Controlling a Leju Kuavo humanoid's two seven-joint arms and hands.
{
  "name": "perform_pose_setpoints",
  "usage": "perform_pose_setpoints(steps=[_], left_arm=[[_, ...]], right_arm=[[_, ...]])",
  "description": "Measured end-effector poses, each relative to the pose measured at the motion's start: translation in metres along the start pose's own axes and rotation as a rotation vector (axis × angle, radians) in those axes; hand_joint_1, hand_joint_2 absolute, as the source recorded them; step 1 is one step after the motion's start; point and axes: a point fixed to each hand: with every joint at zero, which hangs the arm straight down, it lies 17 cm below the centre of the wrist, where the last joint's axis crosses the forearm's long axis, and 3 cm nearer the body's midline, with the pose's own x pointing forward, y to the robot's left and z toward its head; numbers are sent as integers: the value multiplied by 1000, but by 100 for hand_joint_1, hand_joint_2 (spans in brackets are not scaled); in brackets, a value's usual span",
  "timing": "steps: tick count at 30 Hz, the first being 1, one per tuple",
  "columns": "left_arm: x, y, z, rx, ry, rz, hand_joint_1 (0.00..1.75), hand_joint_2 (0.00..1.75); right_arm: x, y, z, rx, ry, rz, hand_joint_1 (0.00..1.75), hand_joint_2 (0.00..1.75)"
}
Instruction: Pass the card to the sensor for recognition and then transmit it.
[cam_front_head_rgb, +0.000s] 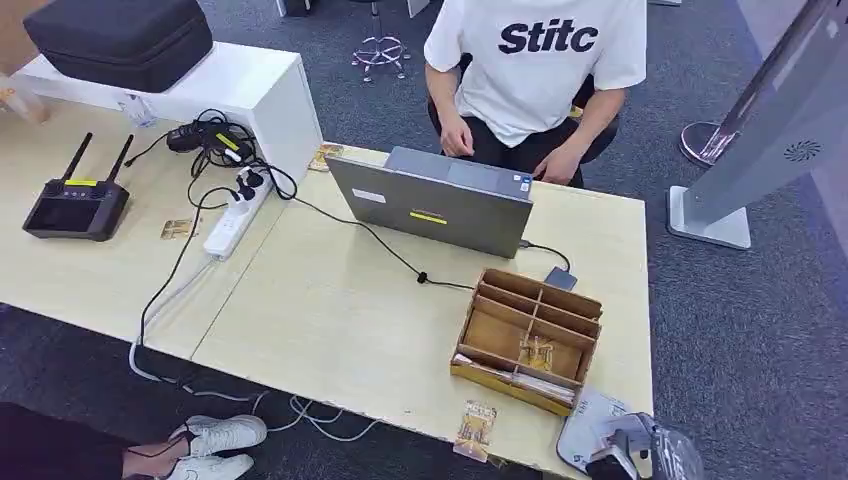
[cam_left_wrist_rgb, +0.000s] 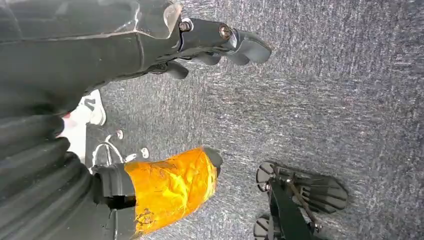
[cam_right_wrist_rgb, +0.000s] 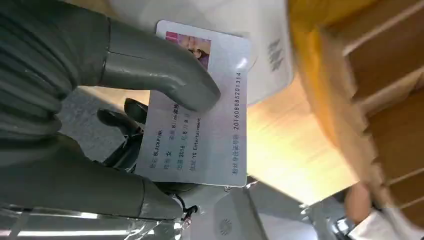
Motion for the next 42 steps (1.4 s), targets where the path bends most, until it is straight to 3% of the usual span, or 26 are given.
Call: perform_pose_setpoints(steps=[4,5,6,9,16,23,32,39,40,41,42], left_arm=[[0,0,0,0,-3,-3,0,175],[-1,0,0,1,-1,1,0,175],[-3,0,0,3,3,6,0,175],[-3,-1,0,2,4,8,0,175],[-4,-2,1,0,5,-4,0,175],[-2,-3,1,-12,-2,-35,0,175],[16,6,-2,-14,-38,-120,0,175],[20,12,-3,-8,-41,-145,0,175],[20,13,-3,-8,-39,-150,0,175],[20,13,-3,-8,-38,-152,0,175],[21,13,-3,-10,-38,-156,0,175]], right_arm=[[3,1,-7,-35,6,50,175,175],[7,-27,-12,-124,3,133,175,175],[29,-83,-17,-273,-40,175,175,175],[50,-119,-19,-360,-86,189,175,175],[90,-161,-16,-471,-198,160,175,175],[151,-165,-41,-433,-323,119,175,175],[237,-126,-137,-232,-398,59,175,175],[272,-122,-167,-198,-424,65,175,175],[277,-121,-171,-193,-423,67,38,175],[282,-122,-175,-194,-424,76,0,175],[287,-121,-178,-192,-425,83,0,175]])
